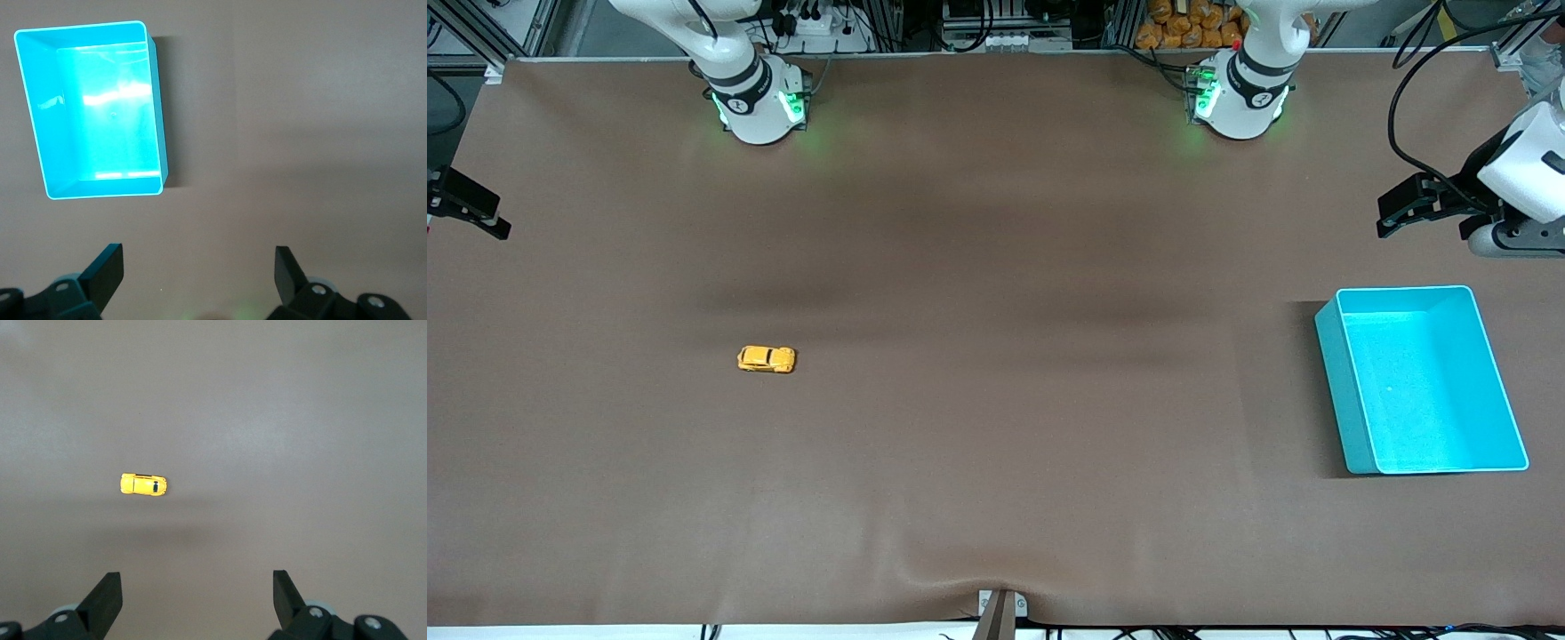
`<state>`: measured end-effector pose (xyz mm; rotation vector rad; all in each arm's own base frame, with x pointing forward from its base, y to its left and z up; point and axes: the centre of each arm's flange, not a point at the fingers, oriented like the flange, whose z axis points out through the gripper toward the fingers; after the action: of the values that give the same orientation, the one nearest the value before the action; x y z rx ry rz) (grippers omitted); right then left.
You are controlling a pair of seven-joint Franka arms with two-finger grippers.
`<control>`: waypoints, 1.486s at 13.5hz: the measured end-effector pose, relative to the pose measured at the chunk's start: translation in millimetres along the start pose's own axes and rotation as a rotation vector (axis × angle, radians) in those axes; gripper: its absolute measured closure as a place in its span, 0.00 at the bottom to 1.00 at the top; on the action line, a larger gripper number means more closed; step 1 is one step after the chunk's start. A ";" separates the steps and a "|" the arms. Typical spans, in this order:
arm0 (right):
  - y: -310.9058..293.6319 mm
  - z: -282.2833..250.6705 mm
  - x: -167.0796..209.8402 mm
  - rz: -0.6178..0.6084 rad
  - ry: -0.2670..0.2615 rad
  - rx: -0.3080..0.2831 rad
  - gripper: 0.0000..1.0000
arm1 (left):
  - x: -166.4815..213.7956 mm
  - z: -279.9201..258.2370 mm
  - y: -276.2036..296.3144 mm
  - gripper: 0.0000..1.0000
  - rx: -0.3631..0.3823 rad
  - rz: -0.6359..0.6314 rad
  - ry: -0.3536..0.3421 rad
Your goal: Wind and store yellow beetle car
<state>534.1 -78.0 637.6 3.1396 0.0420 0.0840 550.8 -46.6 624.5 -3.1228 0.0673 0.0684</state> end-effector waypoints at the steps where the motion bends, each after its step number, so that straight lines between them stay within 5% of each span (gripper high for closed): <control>1: 0.0 0.0 0.0 0.000 0.000 0.000 0.00 | 0.0 0.0 0.0 0.00 0.000 0.000 0.000; 20: -0.4 2.3 1.1 -0.013 -0.005 -0.003 0.00 | 0.0 0.0 0.0 0.00 0.000 0.000 0.000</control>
<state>535.4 -77.6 635.4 3.1364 0.0626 0.0755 550.8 -46.6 624.4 -3.1228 0.0672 0.0684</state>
